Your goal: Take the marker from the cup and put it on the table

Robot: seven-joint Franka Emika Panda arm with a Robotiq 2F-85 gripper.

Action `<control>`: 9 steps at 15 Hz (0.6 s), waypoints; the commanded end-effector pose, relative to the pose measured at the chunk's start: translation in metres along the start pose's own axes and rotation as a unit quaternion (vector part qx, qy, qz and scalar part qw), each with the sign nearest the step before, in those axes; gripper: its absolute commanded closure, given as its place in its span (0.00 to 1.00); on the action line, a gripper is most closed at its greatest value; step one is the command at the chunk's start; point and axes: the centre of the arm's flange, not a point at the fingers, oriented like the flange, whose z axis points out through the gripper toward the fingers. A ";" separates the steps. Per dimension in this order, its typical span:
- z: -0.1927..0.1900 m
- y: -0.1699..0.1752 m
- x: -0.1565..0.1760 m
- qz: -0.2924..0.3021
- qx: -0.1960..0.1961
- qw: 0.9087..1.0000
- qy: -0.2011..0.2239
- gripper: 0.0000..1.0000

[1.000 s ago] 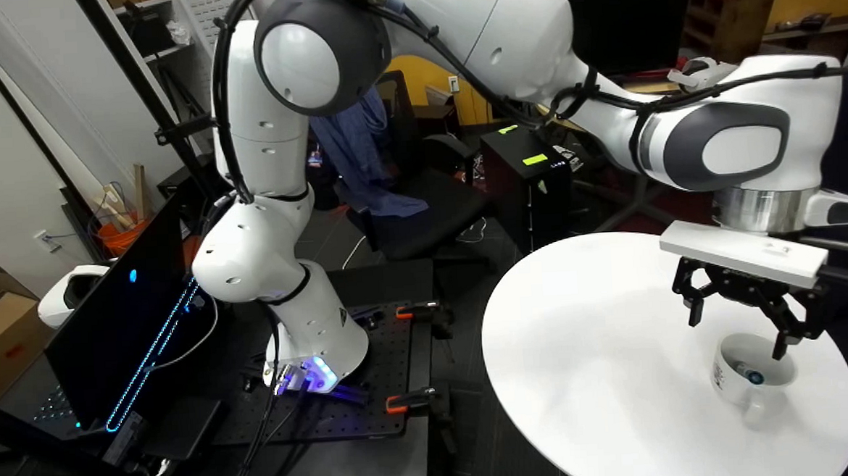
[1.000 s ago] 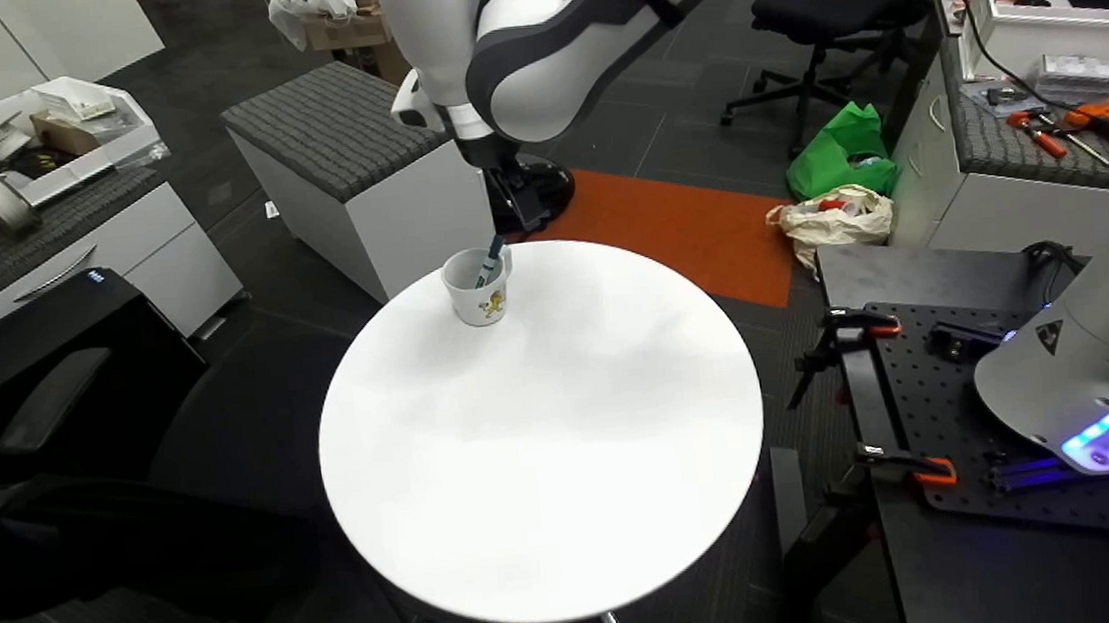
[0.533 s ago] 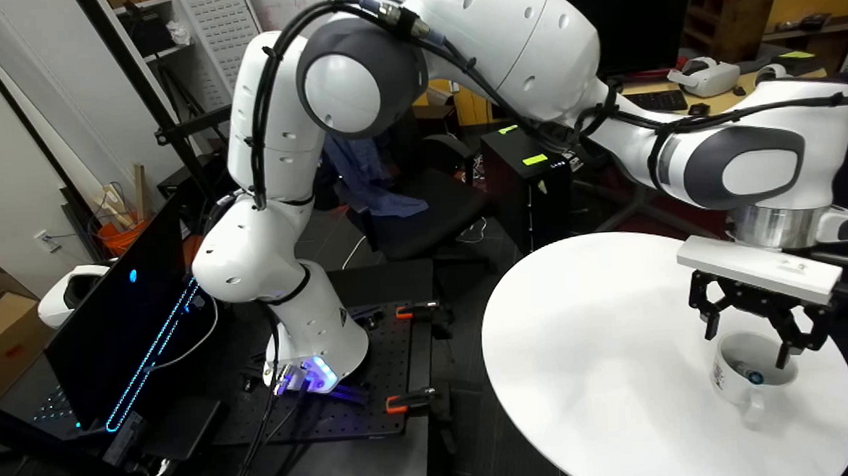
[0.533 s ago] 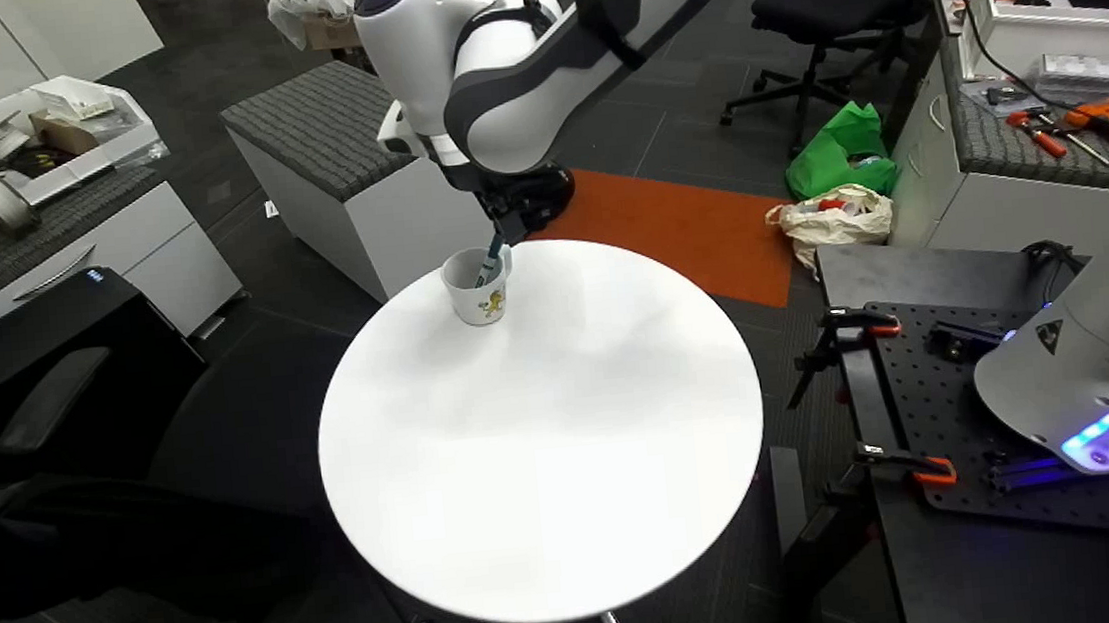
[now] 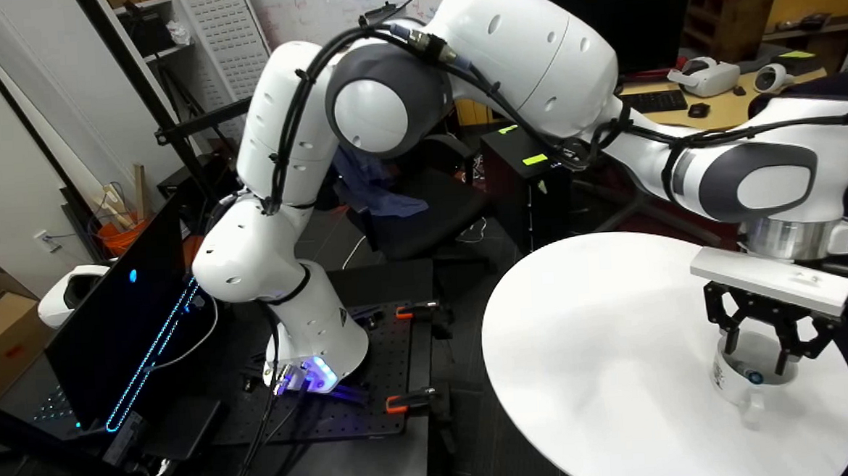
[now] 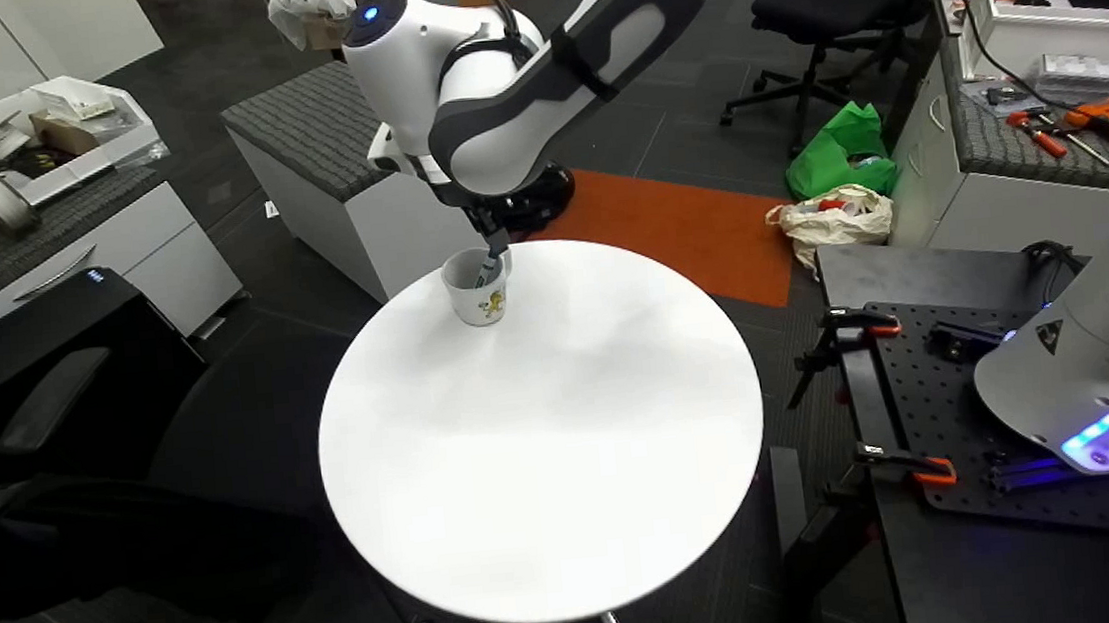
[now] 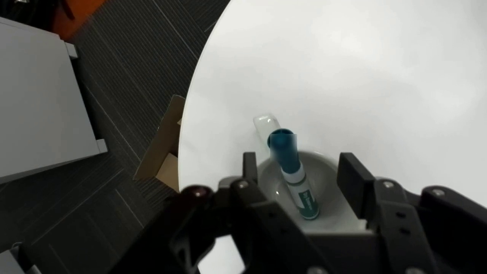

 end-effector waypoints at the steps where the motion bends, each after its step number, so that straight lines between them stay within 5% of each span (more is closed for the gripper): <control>1: -0.001 0.007 0.015 -0.012 0.002 1.000 -0.007 0.41; 9: 0.015 0.009 0.028 -0.014 0.010 1.000 -0.024 0.49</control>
